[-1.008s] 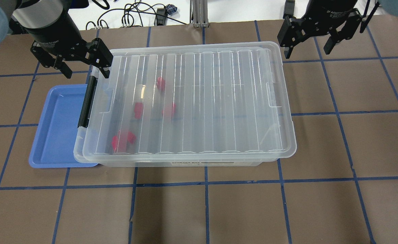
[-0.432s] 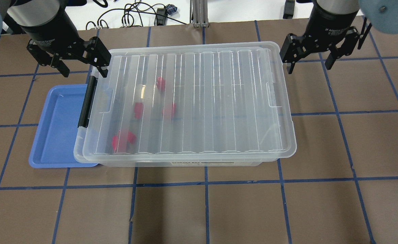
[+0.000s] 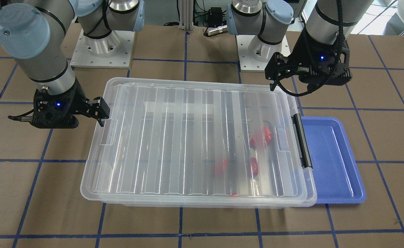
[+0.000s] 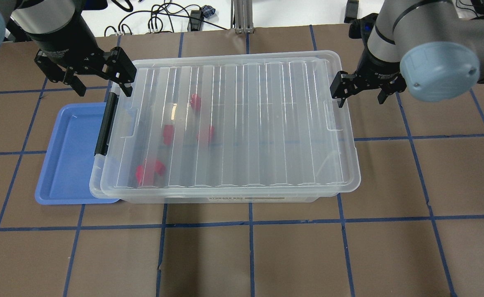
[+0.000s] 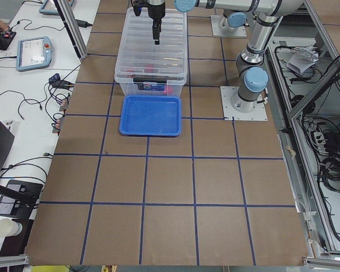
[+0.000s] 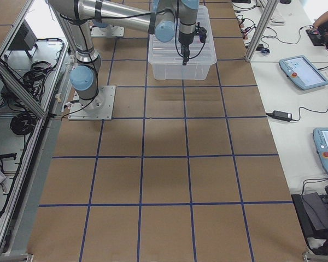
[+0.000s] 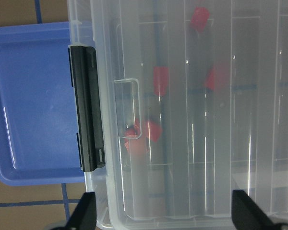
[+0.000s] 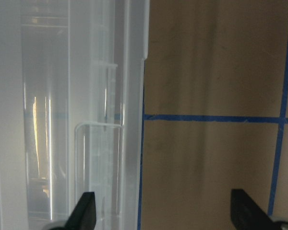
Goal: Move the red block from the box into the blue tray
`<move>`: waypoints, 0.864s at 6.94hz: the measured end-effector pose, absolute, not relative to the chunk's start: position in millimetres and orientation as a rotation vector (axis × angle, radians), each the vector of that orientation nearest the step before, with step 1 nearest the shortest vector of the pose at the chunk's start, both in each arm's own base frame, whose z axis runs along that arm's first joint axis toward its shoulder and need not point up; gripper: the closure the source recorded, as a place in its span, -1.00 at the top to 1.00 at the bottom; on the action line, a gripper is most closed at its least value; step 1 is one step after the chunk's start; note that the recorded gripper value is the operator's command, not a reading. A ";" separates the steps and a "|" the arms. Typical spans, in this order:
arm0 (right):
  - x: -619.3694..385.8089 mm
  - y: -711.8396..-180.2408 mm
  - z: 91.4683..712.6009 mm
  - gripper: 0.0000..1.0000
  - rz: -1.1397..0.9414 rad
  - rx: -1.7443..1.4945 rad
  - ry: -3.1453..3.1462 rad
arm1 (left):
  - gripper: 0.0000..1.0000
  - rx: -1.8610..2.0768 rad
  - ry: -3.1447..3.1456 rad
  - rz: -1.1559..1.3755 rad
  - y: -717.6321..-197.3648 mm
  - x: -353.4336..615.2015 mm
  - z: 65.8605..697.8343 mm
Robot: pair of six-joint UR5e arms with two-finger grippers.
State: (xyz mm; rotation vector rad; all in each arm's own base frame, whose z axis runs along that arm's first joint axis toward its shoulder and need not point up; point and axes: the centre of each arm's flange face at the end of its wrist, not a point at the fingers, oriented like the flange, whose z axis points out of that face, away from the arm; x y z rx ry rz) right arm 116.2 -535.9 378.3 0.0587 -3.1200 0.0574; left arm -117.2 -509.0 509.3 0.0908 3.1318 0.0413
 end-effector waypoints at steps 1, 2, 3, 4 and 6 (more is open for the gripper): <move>116.5 -538.6 361.7 1.00 0.083 0.059 -3.123 | 1.00 0.090 3.132 0.042 -508.6 -117.4 509.5; 116.5 -540.0 353.0 1.00 0.089 0.063 -3.123 | 1.00 0.093 3.132 0.031 -506.4 -118.0 513.0; 115.8 -540.4 349.5 1.00 0.089 0.068 -3.117 | 1.00 0.100 3.133 0.018 -505.0 -118.4 518.6; 112.4 -540.8 348.1 1.00 0.085 0.067 -3.099 | 1.00 0.102 3.132 0.026 -504.9 -118.5 523.7; 92.2 -542.5 346.1 1.00 0.061 0.034 -3.015 | 1.00 0.097 3.130 0.097 -513.1 -115.5 516.8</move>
